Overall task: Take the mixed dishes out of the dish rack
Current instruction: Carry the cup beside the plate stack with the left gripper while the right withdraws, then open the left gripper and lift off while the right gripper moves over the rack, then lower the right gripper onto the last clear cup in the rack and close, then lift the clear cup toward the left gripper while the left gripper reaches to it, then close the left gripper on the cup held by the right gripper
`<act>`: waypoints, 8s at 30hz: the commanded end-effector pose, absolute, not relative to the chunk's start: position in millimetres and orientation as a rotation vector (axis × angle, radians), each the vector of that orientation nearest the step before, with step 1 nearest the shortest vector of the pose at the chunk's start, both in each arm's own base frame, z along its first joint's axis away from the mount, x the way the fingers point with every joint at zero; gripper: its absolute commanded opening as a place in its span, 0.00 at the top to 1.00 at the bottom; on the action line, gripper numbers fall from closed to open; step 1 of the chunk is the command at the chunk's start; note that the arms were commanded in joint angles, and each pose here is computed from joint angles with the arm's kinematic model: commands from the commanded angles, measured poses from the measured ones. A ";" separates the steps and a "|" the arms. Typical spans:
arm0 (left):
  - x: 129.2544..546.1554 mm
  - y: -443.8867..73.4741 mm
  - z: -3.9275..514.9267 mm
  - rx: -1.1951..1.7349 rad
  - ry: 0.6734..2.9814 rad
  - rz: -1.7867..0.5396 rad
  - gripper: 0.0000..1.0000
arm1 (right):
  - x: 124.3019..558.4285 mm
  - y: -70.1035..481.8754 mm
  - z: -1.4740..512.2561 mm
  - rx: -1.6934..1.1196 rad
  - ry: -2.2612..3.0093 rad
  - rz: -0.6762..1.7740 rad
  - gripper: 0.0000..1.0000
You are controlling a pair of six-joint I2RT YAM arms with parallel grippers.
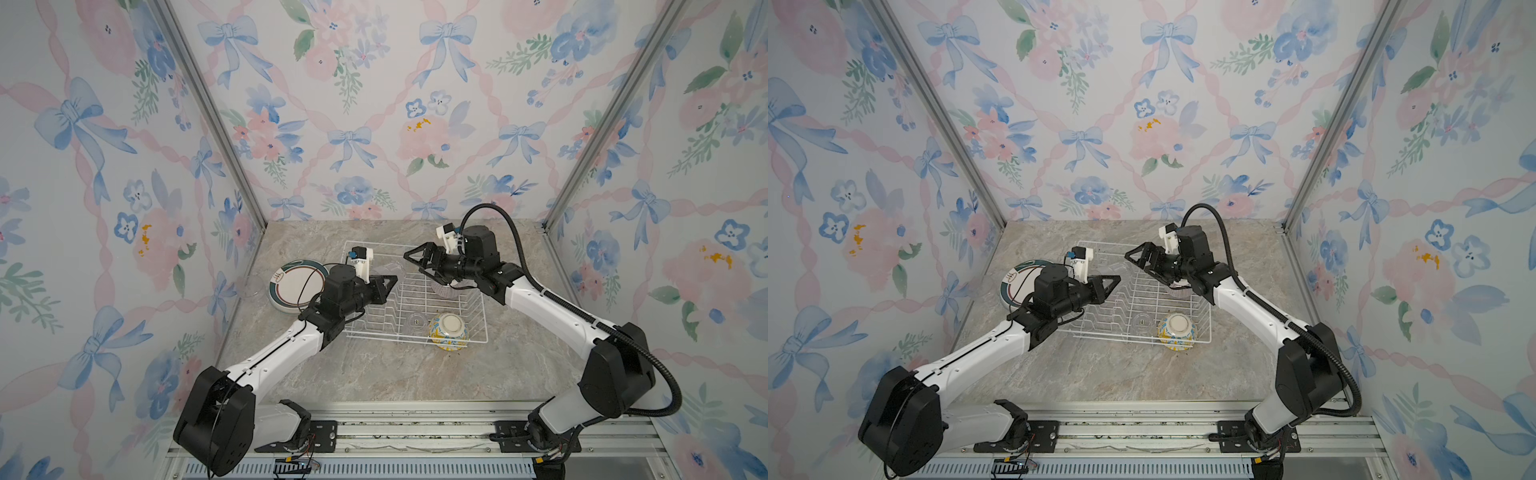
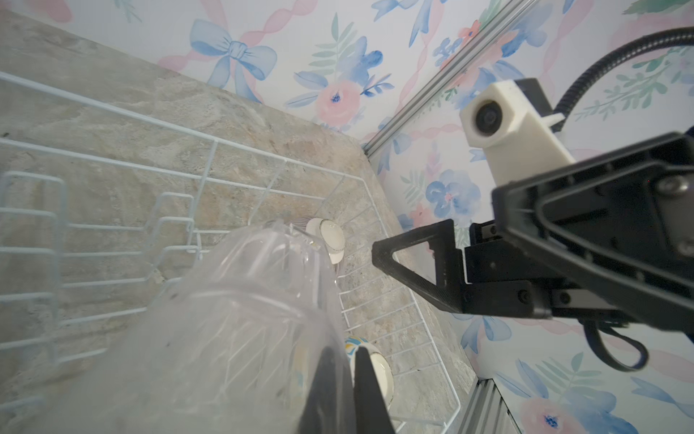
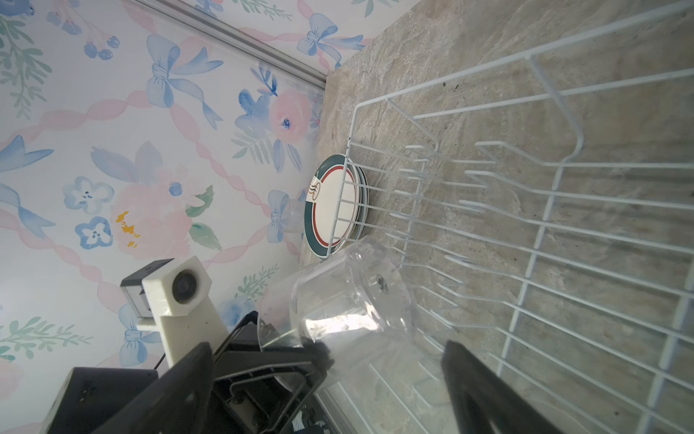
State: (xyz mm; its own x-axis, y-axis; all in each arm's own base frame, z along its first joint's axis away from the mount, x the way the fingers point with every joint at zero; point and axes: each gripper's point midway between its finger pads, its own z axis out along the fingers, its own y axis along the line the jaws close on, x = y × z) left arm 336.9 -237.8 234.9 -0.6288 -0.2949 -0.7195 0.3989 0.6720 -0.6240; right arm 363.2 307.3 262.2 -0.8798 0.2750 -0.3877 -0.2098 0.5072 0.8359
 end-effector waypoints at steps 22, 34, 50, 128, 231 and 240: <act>294.7 29.0 204.5 -0.572 2.326 -0.186 1.00 | 333.9 187.6 260.6 -0.033 2.205 0.613 0.03; 274.1 98.3 165.8 -0.804 2.460 -0.004 1.00 | 318.0 134.5 256.9 0.027 2.179 0.511 0.03; 284.2 143.2 113.7 -0.995 2.621 0.085 0.95 | 314.5 134.5 218.9 -0.002 2.261 0.517 0.03; 286.7 -112.9 187.5 -0.201 2.306 -0.416 0.02 | 264.9 295.5 130.4 -0.437 2.703 0.204 0.06; 283.9 -243.0 290.1 0.216 1.729 -1.521 0.28 | 305.6 338.3 309.1 -0.095 2.261 1.467 0.52; 287.4 -244.1 303.1 0.235 1.657 -1.518 0.55 | 306.9 347.0 312.6 -0.086 2.241 1.551 0.51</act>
